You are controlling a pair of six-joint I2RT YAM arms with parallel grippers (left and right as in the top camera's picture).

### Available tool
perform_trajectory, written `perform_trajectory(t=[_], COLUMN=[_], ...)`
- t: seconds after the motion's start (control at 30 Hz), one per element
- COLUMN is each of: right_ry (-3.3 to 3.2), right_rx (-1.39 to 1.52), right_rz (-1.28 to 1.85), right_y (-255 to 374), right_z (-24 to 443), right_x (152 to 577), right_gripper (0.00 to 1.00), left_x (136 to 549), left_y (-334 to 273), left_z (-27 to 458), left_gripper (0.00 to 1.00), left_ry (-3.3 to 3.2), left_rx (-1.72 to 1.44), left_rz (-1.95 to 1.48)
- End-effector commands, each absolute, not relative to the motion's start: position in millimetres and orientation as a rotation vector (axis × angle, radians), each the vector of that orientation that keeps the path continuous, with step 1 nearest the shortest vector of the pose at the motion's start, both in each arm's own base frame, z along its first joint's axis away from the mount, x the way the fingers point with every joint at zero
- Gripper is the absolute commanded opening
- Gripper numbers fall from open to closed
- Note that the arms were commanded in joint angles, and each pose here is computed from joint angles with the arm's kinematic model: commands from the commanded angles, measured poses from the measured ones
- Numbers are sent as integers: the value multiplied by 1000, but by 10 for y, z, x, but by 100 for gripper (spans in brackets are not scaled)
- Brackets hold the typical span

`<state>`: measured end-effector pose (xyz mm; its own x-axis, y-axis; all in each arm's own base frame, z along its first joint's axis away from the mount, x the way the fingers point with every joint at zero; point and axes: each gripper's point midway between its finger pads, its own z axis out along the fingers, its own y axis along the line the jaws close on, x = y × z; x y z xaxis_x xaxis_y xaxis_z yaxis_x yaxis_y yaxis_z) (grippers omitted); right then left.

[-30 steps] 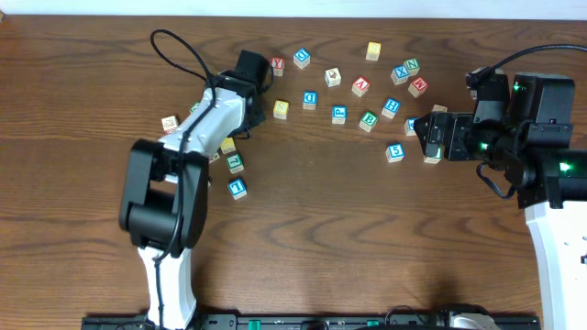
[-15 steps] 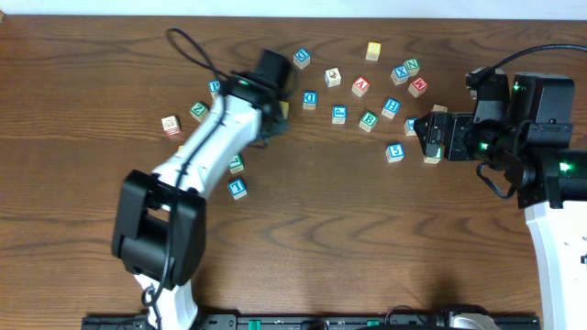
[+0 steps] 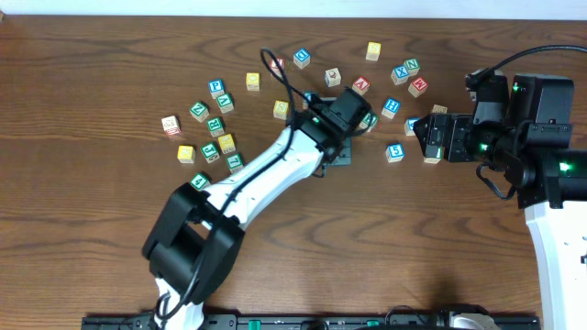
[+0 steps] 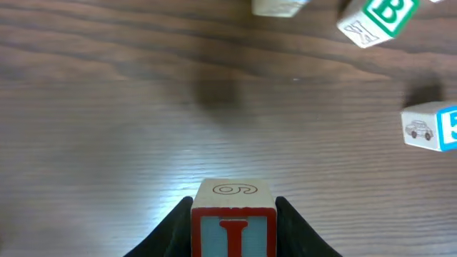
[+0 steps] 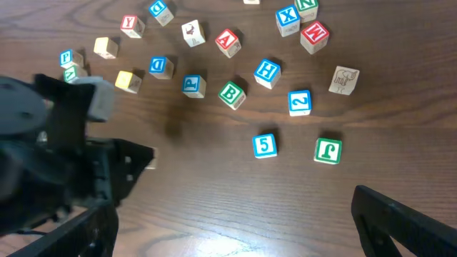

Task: Spell out AI2
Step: 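Carry the I block to the table center and release it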

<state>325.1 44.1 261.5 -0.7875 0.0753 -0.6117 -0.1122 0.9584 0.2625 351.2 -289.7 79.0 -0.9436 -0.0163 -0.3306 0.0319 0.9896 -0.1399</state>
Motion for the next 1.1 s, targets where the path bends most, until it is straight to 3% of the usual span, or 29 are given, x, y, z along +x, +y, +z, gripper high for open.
perform_trajectory(t=[0.0, 0.3, 1.07], right_ry=[2454, 2454, 2462], right_rx=[-35, -35, -33], right_rz=[369, 370, 371], right_y=[427, 428, 428], right_z=[2593, 2594, 2582], right_x=[3236, 3236, 3222], right_gripper=[99, 99, 99], left_x=[3456, 3429, 3449], left_y=[-2982, -3158, -3187], left_z=[536, 267, 190], left_gripper=[30, 30, 31], left_ry=[2838, 2845, 2825], left_rx=[11, 57, 28], left_rz=[-189, -190, -221])
